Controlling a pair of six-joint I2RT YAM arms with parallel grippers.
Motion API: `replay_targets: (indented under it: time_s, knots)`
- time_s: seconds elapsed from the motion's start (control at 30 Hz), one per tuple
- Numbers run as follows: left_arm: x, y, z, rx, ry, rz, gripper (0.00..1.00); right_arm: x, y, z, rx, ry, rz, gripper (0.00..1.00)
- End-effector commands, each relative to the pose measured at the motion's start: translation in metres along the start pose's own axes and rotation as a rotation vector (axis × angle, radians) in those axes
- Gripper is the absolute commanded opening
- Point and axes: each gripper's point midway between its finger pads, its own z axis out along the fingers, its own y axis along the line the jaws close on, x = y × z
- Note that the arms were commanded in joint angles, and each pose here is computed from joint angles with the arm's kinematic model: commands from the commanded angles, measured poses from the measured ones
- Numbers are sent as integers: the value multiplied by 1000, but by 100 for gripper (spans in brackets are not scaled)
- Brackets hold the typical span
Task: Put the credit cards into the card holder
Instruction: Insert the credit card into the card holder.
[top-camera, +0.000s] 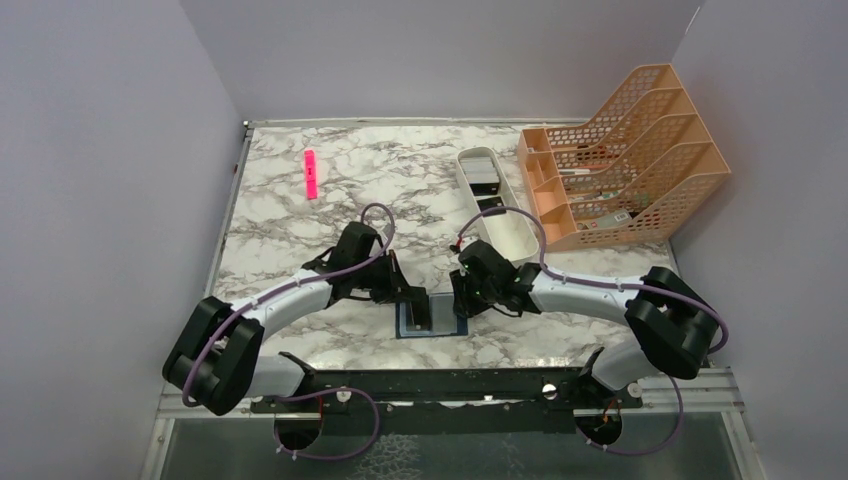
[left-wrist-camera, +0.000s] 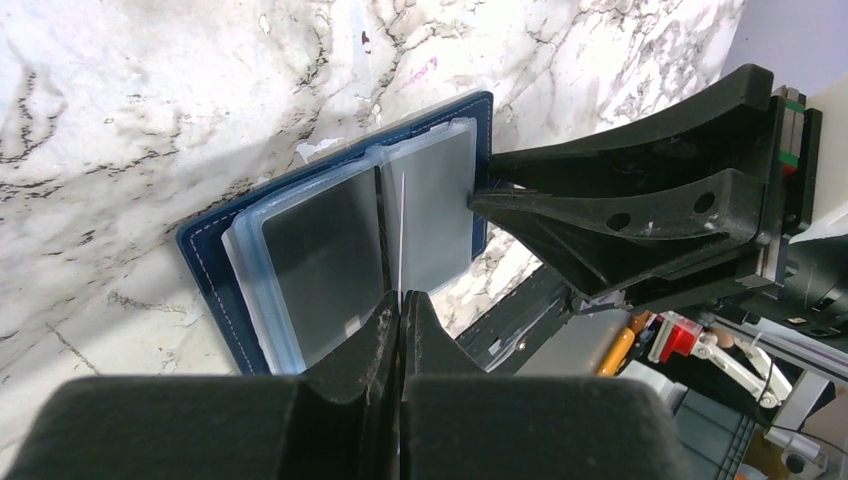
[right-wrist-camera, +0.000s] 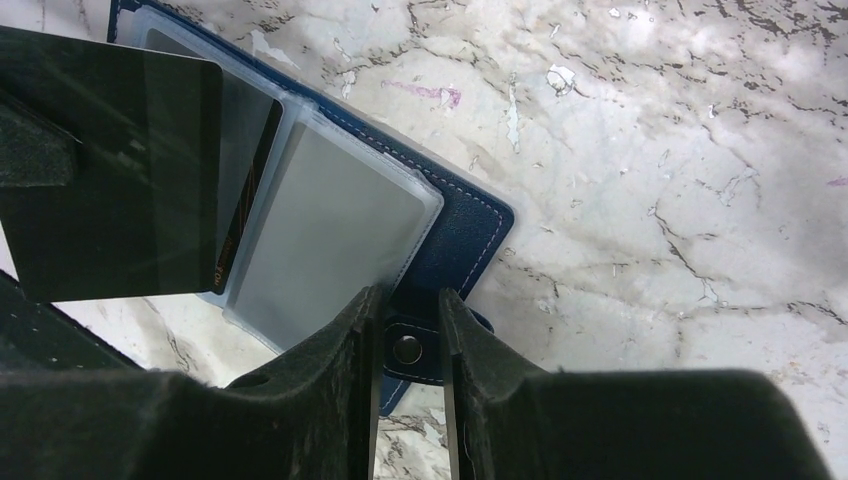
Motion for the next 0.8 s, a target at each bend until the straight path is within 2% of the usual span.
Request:
replay_targets:
  time_s: [0.0, 0.77]
  knots:
    - [3, 0, 6, 11, 12, 8, 0, 10, -10, 5, 43, 11, 13, 29]
    - [9, 9, 19, -10, 37, -8, 0, 18, -12, 9, 41, 23, 3, 27]
